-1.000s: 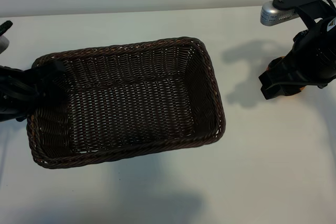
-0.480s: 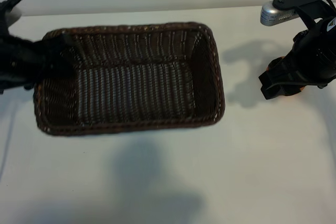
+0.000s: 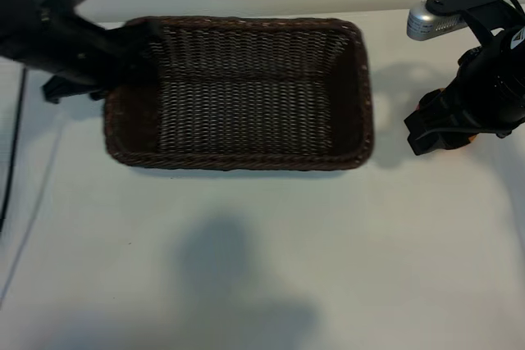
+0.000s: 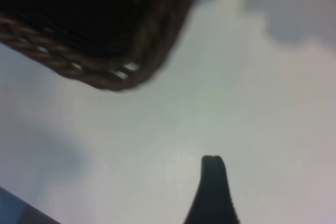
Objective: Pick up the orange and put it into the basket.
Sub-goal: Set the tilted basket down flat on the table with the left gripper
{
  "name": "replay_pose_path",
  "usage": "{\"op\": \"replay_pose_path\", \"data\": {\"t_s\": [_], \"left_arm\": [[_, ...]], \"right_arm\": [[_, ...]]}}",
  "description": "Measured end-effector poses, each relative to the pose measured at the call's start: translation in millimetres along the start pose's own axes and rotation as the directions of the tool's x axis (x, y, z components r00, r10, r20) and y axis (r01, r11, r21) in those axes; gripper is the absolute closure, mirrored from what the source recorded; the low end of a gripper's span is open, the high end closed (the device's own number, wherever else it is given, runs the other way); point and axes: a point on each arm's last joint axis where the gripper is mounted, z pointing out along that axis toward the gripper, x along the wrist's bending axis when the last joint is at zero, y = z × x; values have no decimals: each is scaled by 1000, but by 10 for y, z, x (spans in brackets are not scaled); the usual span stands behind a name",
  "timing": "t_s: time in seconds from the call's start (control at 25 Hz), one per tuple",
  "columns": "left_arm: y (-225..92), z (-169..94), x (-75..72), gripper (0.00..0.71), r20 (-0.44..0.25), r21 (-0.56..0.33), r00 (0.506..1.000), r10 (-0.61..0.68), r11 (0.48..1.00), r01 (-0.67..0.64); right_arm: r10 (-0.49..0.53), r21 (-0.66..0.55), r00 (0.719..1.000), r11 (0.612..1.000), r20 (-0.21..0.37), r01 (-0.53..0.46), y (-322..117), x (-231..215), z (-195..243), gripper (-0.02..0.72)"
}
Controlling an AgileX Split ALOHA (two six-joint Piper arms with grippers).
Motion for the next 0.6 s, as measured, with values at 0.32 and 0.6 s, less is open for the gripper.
{"op": "replay_pose_path", "data": {"t_s": [0.32, 0.6], "left_arm": [[102, 346, -222, 387, 15, 25, 1000, 12, 1000, -12], [63, 558, -180, 387, -5, 61, 1000, -7, 998, 7]], "right_arm": [[0, -1, 1000, 1000, 0, 0, 1, 0, 0, 173], [-1, -1, 1000, 1000, 0, 1, 1, 0, 0, 173]]}}
